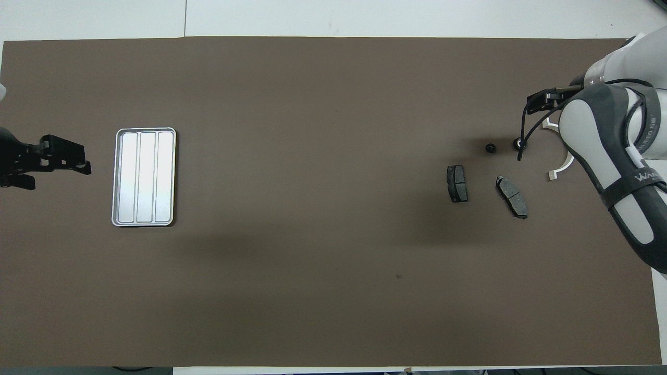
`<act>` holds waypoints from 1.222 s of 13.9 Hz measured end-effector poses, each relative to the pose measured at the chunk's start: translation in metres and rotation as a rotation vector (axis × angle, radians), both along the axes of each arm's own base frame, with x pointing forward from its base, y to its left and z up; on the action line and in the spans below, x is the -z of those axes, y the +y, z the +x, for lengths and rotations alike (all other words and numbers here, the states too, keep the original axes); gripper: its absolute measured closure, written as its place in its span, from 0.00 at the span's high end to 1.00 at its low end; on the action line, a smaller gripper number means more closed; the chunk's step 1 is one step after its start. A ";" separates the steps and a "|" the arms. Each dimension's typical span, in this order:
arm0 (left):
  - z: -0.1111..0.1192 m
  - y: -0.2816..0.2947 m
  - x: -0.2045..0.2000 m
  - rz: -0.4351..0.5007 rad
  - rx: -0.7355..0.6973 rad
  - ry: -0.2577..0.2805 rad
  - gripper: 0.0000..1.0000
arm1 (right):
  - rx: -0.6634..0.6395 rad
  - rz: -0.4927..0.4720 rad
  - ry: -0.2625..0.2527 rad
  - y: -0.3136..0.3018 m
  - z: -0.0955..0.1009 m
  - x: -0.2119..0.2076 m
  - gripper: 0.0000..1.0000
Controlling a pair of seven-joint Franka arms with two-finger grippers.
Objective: Pick bearing gear from pile to tray
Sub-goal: 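Reach the right gripper down and grasp a small black bearing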
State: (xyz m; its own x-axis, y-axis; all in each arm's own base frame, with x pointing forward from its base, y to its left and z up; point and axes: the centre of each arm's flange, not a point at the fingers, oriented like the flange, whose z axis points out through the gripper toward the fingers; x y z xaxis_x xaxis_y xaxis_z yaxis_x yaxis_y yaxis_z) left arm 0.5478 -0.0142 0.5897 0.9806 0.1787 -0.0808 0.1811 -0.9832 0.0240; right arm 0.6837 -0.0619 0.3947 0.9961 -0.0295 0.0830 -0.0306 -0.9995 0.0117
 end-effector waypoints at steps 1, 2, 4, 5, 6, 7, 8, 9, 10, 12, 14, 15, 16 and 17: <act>0.000 0.000 0.000 0.000 0.000 0.000 1.00 | -0.006 0.001 0.013 0.002 0.001 0.009 1.00; 0.000 0.000 0.000 0.000 0.000 0.000 1.00 | -0.018 0.002 0.026 0.004 0.001 0.018 1.00; 0.000 0.000 0.000 0.000 0.000 0.000 1.00 | -0.042 0.002 0.033 0.005 -0.001 0.035 1.00; 0.000 0.000 0.000 0.000 0.000 0.000 1.00 | -0.047 0.002 0.035 0.006 -0.003 0.044 1.00; 0.000 0.000 0.000 0.000 0.000 0.000 1.00 | -0.048 0.002 0.037 0.006 -0.006 0.051 1.00; 0.000 0.000 0.000 0.000 0.000 0.000 1.00 | -0.048 0.003 0.041 0.006 -0.007 0.057 1.00; 0.000 0.000 0.000 0.000 0.000 0.000 1.00 | -0.049 0.003 0.047 0.006 -0.008 0.062 1.00; 0.000 0.000 0.000 0.000 0.000 0.000 1.00 | -0.049 0.004 0.053 0.006 -0.009 0.066 1.00; 0.000 0.000 0.000 0.000 0.000 0.000 1.00 | -0.050 0.005 0.060 0.006 -0.010 0.069 0.97; 0.000 0.000 0.000 0.000 0.000 0.000 1.00 | -0.058 0.006 0.070 0.006 -0.010 0.076 1.00; 0.000 0.000 0.000 0.000 0.000 0.000 1.00 | -0.072 0.007 0.081 0.007 -0.012 0.085 0.90; 0.000 0.000 0.000 0.000 0.000 0.000 1.00 | -0.081 0.006 0.078 0.007 -0.014 0.091 0.90; 0.000 0.000 0.000 0.000 0.000 0.000 1.00 | -0.089 0.006 0.079 0.006 -0.016 0.097 0.91; 0.000 0.000 0.000 0.000 0.000 0.000 1.00 | -0.091 0.007 0.084 0.005 -0.018 0.102 0.92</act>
State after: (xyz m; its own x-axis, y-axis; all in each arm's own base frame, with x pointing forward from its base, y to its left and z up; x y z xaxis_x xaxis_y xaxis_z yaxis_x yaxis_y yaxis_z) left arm 0.5478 -0.0142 0.5897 0.9806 0.1787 -0.0808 0.1811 -0.9832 0.0240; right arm 0.6652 -0.0566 0.2925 0.9982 0.0608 -0.0010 0.0608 -0.9981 0.0039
